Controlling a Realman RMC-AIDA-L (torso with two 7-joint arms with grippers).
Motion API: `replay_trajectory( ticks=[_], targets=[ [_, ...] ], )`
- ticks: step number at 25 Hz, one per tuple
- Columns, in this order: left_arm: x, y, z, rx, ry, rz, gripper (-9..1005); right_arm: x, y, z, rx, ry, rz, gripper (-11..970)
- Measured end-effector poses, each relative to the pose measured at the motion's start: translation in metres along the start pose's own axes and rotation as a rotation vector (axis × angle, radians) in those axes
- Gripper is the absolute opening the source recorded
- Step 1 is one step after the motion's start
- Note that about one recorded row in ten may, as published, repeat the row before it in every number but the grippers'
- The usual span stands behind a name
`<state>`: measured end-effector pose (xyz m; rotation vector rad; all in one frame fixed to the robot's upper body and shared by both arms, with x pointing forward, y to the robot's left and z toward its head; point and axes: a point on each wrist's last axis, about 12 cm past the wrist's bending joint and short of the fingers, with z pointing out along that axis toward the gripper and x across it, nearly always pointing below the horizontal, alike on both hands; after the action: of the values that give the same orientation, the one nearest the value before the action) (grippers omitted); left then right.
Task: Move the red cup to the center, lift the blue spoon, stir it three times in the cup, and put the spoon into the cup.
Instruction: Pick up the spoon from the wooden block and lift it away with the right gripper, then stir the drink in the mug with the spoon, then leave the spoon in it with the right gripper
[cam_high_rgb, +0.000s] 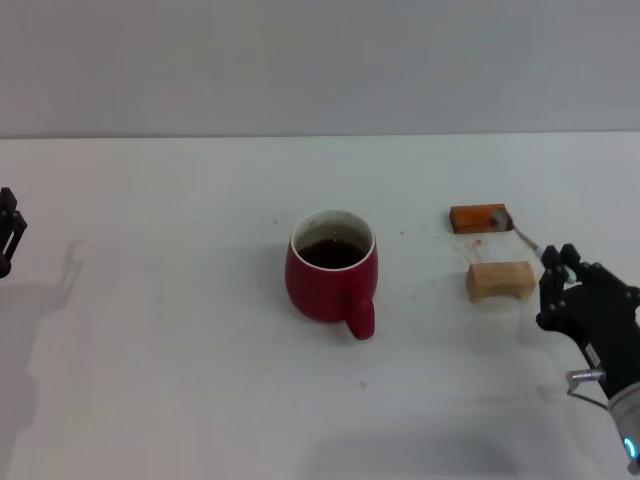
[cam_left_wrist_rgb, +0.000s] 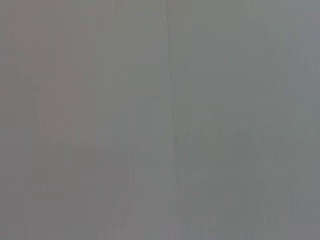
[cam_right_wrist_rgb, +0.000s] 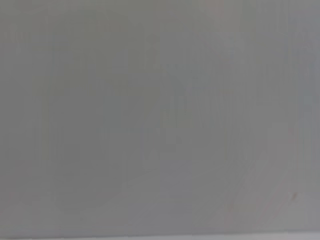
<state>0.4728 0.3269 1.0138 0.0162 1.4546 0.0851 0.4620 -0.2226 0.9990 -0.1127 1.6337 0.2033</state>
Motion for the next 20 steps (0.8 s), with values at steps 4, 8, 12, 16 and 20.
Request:
replay_trajectory(
  ticks=[4,8,12,16,20],
  targets=[
    [0.000,-0.001,0.001,0.002,-0.002,0.000,846,-0.014,0.004,0.004,0.033,-0.006,-0.068,123],
    [-0.001,-0.001,0.002,0.003,-0.004,0.000,846,-0.022,0.005,0.006,0.017,-0.016,-0.055,123],
    [0.000,-0.001,0.001,0.001,-0.003,-0.003,846,-0.037,0.009,0.010,-0.005,-0.029,-0.063,123],
    [0.000,-0.001,0.001,0.000,-0.003,-0.004,846,-0.054,0.017,0.015,-0.022,-0.014,-0.087,123],
    [0.000,-0.001,0.000,-0.002,-0.001,-0.003,846,-0.072,0.027,0.019,-0.043,0.005,-0.101,123]
  ],
)
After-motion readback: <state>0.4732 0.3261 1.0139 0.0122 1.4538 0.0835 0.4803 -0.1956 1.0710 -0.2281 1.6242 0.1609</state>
